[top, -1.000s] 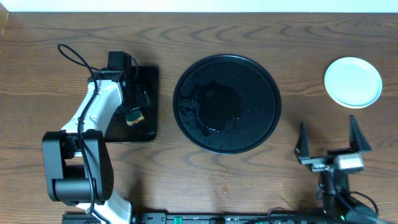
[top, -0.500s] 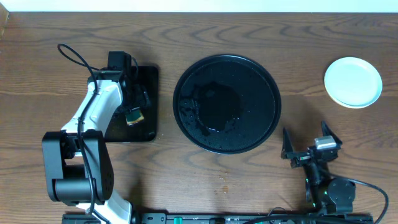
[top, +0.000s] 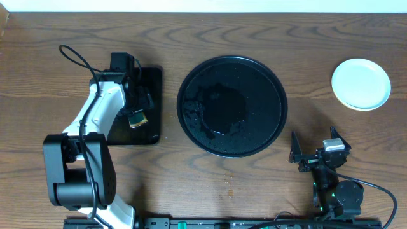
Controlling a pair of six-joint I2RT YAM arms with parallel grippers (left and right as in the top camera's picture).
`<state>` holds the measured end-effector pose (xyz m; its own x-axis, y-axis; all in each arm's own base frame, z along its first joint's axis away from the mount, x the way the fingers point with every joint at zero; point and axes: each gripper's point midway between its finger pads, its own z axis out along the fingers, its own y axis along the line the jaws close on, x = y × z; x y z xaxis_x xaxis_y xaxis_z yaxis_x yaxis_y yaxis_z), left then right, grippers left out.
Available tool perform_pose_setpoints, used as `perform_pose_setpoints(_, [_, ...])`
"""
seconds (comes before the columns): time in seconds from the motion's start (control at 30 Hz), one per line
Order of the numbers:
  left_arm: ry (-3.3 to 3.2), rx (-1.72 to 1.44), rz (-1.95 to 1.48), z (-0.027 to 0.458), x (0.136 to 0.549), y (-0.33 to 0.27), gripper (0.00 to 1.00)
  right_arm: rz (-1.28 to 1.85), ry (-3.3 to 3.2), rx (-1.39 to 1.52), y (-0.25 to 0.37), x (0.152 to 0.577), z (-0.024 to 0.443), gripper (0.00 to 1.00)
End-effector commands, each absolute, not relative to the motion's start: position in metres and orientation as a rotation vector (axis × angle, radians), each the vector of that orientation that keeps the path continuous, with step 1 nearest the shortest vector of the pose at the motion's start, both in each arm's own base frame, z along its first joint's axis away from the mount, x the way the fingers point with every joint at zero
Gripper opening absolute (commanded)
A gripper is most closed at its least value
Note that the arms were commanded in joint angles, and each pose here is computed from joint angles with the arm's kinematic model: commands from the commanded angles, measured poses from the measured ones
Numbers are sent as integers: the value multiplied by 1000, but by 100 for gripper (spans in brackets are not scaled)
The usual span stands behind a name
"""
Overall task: Clean dirty plates on tray and stack at the side
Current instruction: 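Lower sponge into black tray and release it with left gripper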
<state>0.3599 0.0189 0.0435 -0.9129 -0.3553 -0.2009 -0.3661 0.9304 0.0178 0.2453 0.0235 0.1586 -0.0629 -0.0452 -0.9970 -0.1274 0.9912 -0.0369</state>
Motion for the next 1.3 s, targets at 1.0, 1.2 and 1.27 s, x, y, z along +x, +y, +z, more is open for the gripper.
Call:
perform_pose_setpoints(1.0, [2639, -515, 28, 135, 363, 22, 86, 71, 1635, -115, 22, 245, 158, 99])
perform_pose_setpoints(1.2, [2380, -482, -34, 224, 345, 21, 86, 71, 1635, -115, 22, 245, 158, 99])
perform_pose_setpoints(1.27, [2300, -471, -51, 250, 335, 21, 86, 71, 1635, -115, 22, 245, 158, 99])
